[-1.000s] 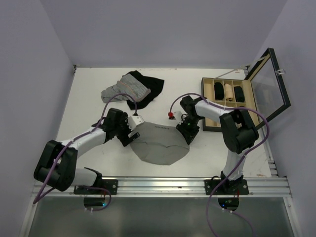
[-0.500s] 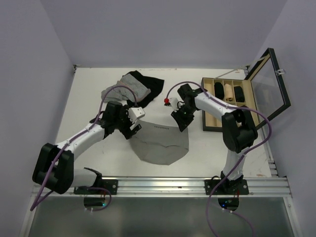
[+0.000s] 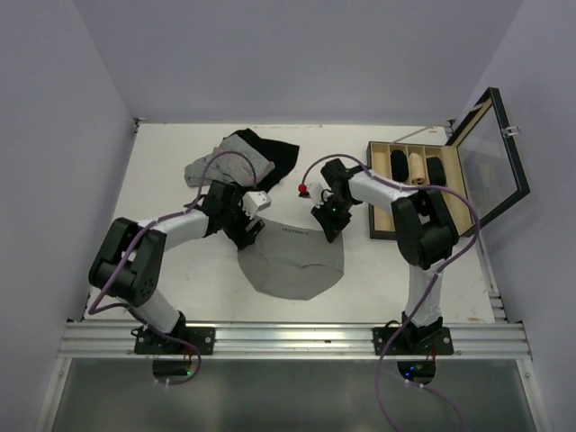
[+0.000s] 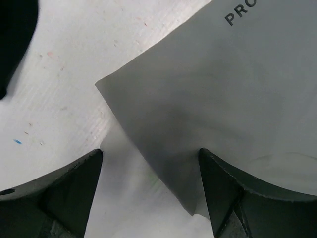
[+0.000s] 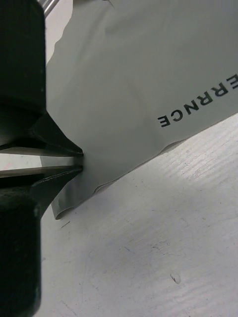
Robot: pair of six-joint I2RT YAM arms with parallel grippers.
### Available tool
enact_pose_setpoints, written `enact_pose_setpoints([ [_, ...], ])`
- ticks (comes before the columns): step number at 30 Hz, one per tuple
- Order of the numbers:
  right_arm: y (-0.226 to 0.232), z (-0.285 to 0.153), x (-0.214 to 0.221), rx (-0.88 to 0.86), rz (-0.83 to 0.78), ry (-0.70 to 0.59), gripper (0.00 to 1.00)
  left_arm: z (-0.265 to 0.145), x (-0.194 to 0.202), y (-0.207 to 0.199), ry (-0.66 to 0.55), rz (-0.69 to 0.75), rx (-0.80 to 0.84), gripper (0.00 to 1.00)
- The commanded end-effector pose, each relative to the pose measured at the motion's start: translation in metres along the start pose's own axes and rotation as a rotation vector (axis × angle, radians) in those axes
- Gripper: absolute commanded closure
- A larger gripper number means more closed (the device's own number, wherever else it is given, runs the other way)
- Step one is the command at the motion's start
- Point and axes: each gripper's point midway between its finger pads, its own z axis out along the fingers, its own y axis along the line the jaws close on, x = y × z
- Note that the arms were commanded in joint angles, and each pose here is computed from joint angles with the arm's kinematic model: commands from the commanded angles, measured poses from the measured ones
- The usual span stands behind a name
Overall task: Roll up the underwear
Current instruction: Fold the underwear
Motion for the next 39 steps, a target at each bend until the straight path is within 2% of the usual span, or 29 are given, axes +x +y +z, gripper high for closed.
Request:
enact_pose_setpoints([
  [1, 0.005, 0.011, 0.012, -0.020, 0.015, -0.008, 0.83, 0.010, -0.029, 0.027, -0.062, 0.006, -0.071, 0.18],
  [3, 0.017, 0.010, 0.013, -0.045, 0.036, -0.032, 0.84, 0.021, -0.029, 0.032, -0.045, 0.012, -0.063, 0.19],
  [6, 0.046, 0.011, 0.017, -0.115, 0.053, -0.062, 0.84, 0.031, -0.059, 0.044, -0.090, 0.054, -0.043, 0.19],
  [8, 0.065, 0.005, 0.013, -0.157, 0.027, -0.087, 0.83, 0.036, -0.071, 0.046, -0.114, 0.075, -0.020, 0.16],
  [9, 0.081, 0.004, 0.012, -0.187, -0.012, -0.087, 0.80, 0.038, -0.077, 0.046, -0.125, 0.088, -0.008, 0.11],
  [11, 0.096, -0.012, 0.008, -0.235, -0.036, -0.123, 0.77, 0.032, -0.103, 0.047, -0.186, 0.122, 0.017, 0.06],
  [12, 0.101, -0.022, -0.002, -0.253, -0.046, -0.158, 0.75, 0.024, -0.115, 0.048, -0.212, 0.138, 0.016, 0.00],
  [15, 0.095, -0.052, -0.014, -0.225, -0.069, -0.222, 0.75, -0.013, -0.150, 0.057, -0.299, 0.179, -0.049, 0.00],
  [17, 0.086, -0.063, -0.018, -0.195, -0.083, -0.251, 0.74, -0.032, -0.154, 0.059, -0.318, 0.191, -0.097, 0.00],
  [21, 0.070, -0.053, -0.010, -0.173, -0.094, -0.208, 0.76, -0.072, -0.141, 0.033, -0.330, 0.219, -0.069, 0.00],
  [23, 0.073, -0.043, -0.004, -0.203, -0.111, -0.183, 0.77, -0.068, -0.109, 0.010, -0.268, 0.194, 0.012, 0.00],
  [27, 0.069, -0.017, 0.014, -0.231, -0.103, -0.110, 0.84, -0.058, -0.049, -0.022, -0.156, 0.169, 0.101, 0.08],
  [30, 0.069, -0.005, 0.025, -0.247, -0.096, -0.072, 0.88, -0.050, -0.022, -0.038, -0.107, 0.154, 0.163, 0.14],
  [36, 0.082, 0.012, 0.048, -0.300, -0.076, 0.007, 0.96, -0.035, 0.002, -0.059, -0.057, 0.119, 0.266, 0.29],
  [39, 0.095, 0.018, 0.060, -0.335, -0.078, 0.053, 0.99, -0.024, 0.007, -0.052, -0.023, 0.091, 0.241, 0.30],
])
